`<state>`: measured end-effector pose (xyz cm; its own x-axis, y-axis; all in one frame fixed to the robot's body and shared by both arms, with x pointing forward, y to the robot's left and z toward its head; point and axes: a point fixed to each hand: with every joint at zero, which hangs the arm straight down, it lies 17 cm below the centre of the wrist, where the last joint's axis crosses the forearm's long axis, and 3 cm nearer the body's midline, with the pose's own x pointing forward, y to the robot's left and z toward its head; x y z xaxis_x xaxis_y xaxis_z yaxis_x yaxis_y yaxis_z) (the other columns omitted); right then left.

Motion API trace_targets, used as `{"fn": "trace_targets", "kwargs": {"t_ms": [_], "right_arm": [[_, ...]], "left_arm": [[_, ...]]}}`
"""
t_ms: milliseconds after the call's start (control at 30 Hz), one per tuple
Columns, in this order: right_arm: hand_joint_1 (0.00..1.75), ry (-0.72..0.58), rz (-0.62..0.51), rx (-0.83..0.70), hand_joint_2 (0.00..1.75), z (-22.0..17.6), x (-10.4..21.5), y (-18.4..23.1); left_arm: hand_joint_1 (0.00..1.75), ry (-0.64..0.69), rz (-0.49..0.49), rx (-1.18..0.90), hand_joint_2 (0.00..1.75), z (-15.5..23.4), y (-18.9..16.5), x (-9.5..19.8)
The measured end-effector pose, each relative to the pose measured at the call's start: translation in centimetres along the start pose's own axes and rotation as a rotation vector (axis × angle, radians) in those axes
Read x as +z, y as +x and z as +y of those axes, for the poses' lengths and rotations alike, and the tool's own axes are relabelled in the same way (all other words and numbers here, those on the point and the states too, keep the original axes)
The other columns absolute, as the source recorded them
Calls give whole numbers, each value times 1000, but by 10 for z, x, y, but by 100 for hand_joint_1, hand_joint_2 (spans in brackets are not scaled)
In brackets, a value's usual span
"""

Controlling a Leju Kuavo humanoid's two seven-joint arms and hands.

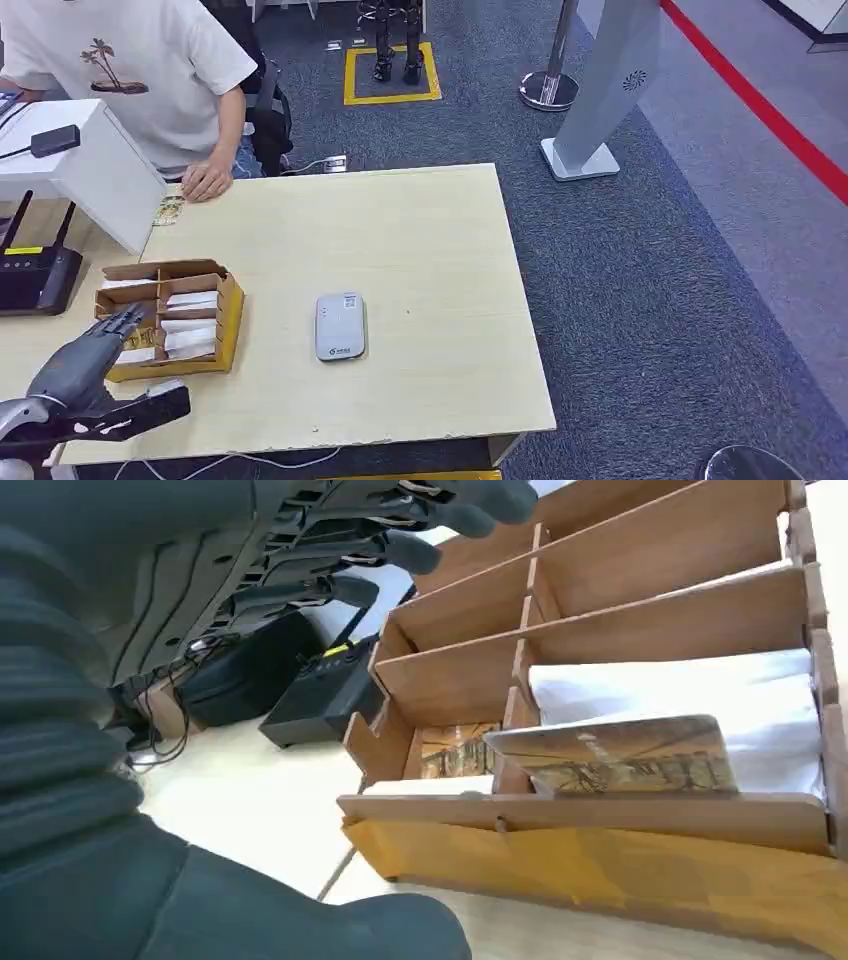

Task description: Pass the card to the sensor for recognition and then transmit it.

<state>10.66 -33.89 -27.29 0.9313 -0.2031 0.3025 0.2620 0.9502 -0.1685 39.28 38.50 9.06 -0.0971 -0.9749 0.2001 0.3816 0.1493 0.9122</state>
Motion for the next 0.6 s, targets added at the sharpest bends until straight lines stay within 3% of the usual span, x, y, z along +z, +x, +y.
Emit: {"fn": "trace_targets", "kwargs": {"t_ms": [600], "right_arm": [[0,6,-2,13,0,1,0,1]], "left_arm": [[0,-31,-3,25,175,-18,2,3]]}}
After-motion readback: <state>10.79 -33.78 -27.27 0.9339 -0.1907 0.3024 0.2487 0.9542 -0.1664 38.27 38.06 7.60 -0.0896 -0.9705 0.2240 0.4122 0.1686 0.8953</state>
